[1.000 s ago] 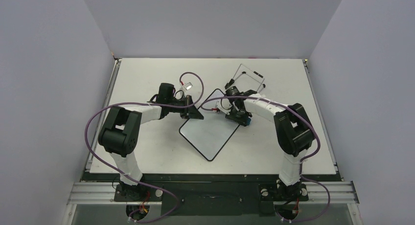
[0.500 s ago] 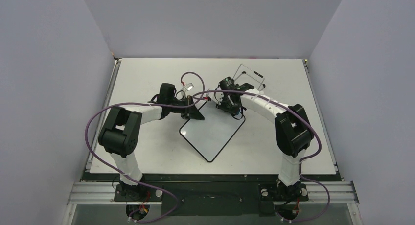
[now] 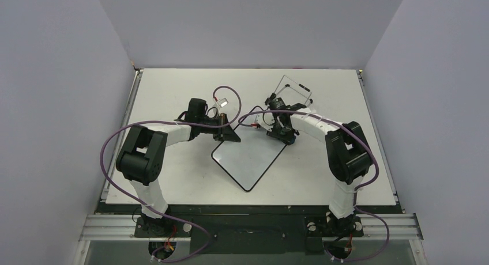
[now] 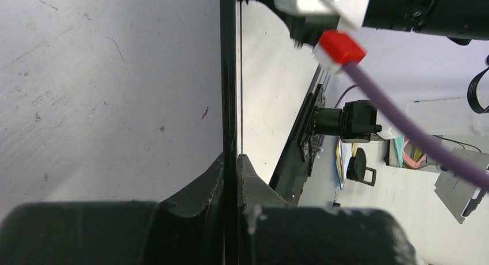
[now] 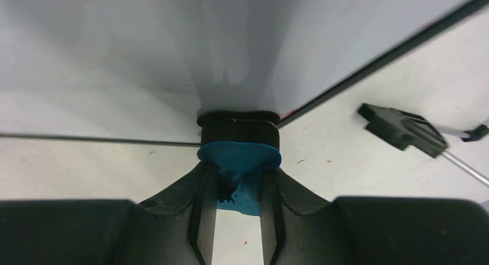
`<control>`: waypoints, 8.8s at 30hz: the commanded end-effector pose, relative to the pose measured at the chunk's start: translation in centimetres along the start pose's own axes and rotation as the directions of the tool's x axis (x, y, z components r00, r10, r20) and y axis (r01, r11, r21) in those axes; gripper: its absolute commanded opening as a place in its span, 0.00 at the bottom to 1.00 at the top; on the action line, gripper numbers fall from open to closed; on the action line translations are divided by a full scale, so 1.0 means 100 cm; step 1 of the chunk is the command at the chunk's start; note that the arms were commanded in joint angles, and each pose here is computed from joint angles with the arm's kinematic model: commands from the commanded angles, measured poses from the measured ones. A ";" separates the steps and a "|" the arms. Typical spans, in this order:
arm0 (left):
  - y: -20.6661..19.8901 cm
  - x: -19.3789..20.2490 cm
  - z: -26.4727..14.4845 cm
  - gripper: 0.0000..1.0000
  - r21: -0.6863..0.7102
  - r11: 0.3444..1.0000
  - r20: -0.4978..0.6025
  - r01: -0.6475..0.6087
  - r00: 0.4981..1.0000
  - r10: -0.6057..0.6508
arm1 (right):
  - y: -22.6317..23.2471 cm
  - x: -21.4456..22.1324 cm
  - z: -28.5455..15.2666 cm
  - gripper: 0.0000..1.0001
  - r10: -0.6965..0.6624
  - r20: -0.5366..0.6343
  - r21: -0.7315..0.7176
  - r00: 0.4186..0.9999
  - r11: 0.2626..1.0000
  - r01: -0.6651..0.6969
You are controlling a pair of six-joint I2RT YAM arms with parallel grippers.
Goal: Erase the whiteboard
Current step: Erase the whiteboard at the center of the board, then place the whiteboard eraser at the center of the board, then place the whiteboard on the whiteboard stand.
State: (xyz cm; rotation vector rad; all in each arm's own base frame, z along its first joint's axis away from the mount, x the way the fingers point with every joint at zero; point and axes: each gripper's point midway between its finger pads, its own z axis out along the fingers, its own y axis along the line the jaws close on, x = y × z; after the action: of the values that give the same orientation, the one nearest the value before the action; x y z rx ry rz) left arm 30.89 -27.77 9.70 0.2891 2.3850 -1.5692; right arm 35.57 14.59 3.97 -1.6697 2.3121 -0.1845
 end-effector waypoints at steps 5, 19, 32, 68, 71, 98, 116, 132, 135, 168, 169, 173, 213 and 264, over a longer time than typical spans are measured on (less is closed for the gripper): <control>-0.033 -0.015 -0.005 0.00 0.093 0.987 0.017 -0.134 0.991 0.133 | 0.046 -0.014 -0.011 0.00 -0.095 0.071 -0.170 0.993 0.980 0.106; -0.034 -0.013 -0.006 0.00 0.094 0.986 0.016 -0.137 0.991 0.136 | -0.027 -0.035 -0.018 0.00 0.093 0.096 0.008 0.991 0.996 -0.094; -0.033 -0.015 -0.007 0.00 0.092 0.986 0.021 -0.137 0.991 0.136 | 0.009 0.037 0.012 0.00 0.036 -0.087 -0.099 0.996 0.994 -0.045; -0.034 -0.018 -0.007 0.00 0.107 0.990 0.096 -0.092 0.992 0.081 | 0.139 -0.119 -0.064 0.00 -0.120 0.518 -0.217 0.847 0.939 0.265; -0.035 -0.020 -0.007 0.00 0.112 0.990 0.106 -0.086 0.992 0.074 | 0.166 -0.134 -0.067 0.00 -0.182 0.556 -0.185 0.811 0.924 0.335; -0.041 -0.017 -0.008 0.00 0.128 0.988 0.098 -0.088 0.992 0.075 | 0.112 -0.132 -0.059 0.00 -0.076 0.554 -0.090 0.829 0.984 0.151; -0.049 -0.014 -0.010 0.00 0.138 0.985 0.085 -0.104 0.992 0.093 | 0.095 -0.118 -0.059 0.00 -0.107 0.466 -0.069 0.879 0.985 0.156; -0.064 -0.024 -0.013 0.00 0.169 0.978 0.113 -0.121 0.988 0.102 | 0.056 -0.039 -0.024 0.00 -0.025 0.354 -0.081 0.935 0.995 0.057; -0.070 -0.030 -0.013 0.00 0.193 0.973 0.145 -0.131 0.984 0.103 | 0.093 -0.059 -0.048 0.00 -0.110 0.445 -0.128 0.889 0.974 0.185; -0.119 -0.024 -0.020 0.00 0.222 0.956 0.126 -0.194 0.977 0.169 | -0.028 -0.077 -0.101 0.00 0.133 0.487 0.040 0.863 0.984 -0.174; -0.121 -0.025 -0.019 0.00 0.220 0.953 0.130 -0.208 0.975 0.183 | -0.029 -0.092 -0.113 0.00 0.113 0.514 0.047 0.850 0.986 -0.159; -0.128 -0.028 -0.013 0.00 0.219 0.951 0.128 -0.217 0.973 0.193 | -0.002 -0.130 -0.124 0.00 0.049 0.519 0.016 0.853 0.998 -0.067; -0.127 0.004 -0.097 0.00 -0.178 0.826 -0.030 -0.535 0.842 0.539 | 0.023 0.162 -0.045 0.48 0.495 0.054 -0.156 0.867 0.862 -0.482; -0.171 0.080 -0.043 0.00 0.110 0.528 -0.320 -0.842 0.473 0.821 | 0.133 -0.032 -0.199 0.52 0.117 0.687 -0.453 0.717 0.840 0.298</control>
State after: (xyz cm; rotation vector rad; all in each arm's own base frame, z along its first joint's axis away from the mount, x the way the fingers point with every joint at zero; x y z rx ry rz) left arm 17.62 -29.47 20.64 1.5586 2.0609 -0.9407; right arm 20.09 19.83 19.54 -1.6256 1.8084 0.9240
